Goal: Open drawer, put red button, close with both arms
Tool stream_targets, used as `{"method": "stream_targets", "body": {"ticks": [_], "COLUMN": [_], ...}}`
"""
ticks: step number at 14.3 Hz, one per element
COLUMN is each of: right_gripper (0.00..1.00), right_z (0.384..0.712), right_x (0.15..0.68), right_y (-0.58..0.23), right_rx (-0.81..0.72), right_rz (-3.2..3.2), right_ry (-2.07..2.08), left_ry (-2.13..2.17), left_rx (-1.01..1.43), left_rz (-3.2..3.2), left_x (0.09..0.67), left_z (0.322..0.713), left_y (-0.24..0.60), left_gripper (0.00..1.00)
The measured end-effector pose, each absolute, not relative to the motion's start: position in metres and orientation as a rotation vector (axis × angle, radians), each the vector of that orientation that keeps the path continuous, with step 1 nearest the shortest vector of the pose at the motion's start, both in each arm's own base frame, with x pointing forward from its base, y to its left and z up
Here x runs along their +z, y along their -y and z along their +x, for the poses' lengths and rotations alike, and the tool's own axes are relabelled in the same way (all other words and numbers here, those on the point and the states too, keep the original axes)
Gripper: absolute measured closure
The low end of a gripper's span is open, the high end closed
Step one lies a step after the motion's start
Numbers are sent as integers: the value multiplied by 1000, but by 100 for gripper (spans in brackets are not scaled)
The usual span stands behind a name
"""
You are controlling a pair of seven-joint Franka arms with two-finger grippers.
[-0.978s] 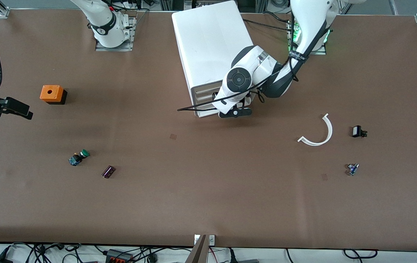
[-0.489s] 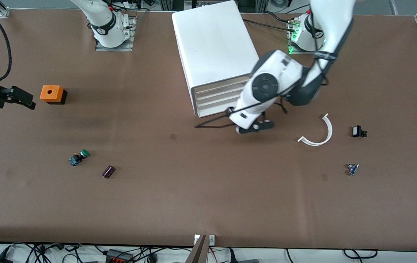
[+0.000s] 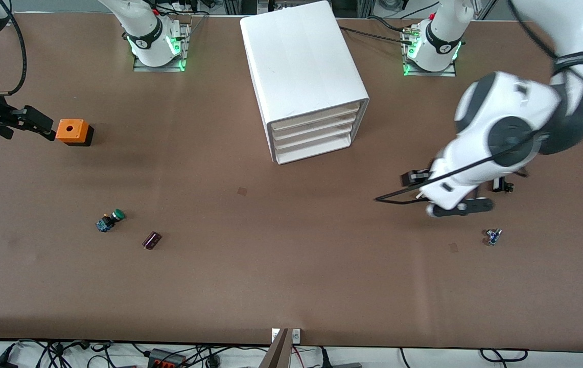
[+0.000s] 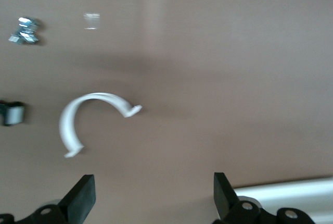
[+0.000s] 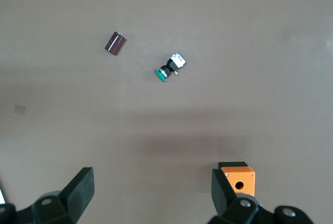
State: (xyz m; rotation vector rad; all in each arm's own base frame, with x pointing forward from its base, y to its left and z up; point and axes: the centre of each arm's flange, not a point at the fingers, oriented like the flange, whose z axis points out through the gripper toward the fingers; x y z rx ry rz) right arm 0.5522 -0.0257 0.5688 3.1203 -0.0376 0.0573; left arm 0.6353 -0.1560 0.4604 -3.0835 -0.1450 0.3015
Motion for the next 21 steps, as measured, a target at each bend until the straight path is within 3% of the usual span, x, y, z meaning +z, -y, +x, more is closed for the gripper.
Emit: {"method": "stream_targets", "body": {"ticks": [5, 9, 13, 21], "right_gripper": [0, 0, 0, 0], "right_z": [552, 551, 550, 550], "right_x": [571, 569, 569, 569], "right_y": [24, 21, 21, 21], "right_rx": [66, 36, 32, 33], "right_rz": [3120, 3121, 3121, 3121], "right_ry": [33, 25, 25, 25], "left_ry": [-116, -150, -142, -126], "left_rx": [260, 171, 37, -13], "left_rz": [-3114, -3175, -3163, -3162], "left_x": [527, 589, 583, 591], "left_z": [634, 593, 563, 552], "left_y": [66, 15, 12, 4], "left_gripper": [0, 0, 0, 0]}}
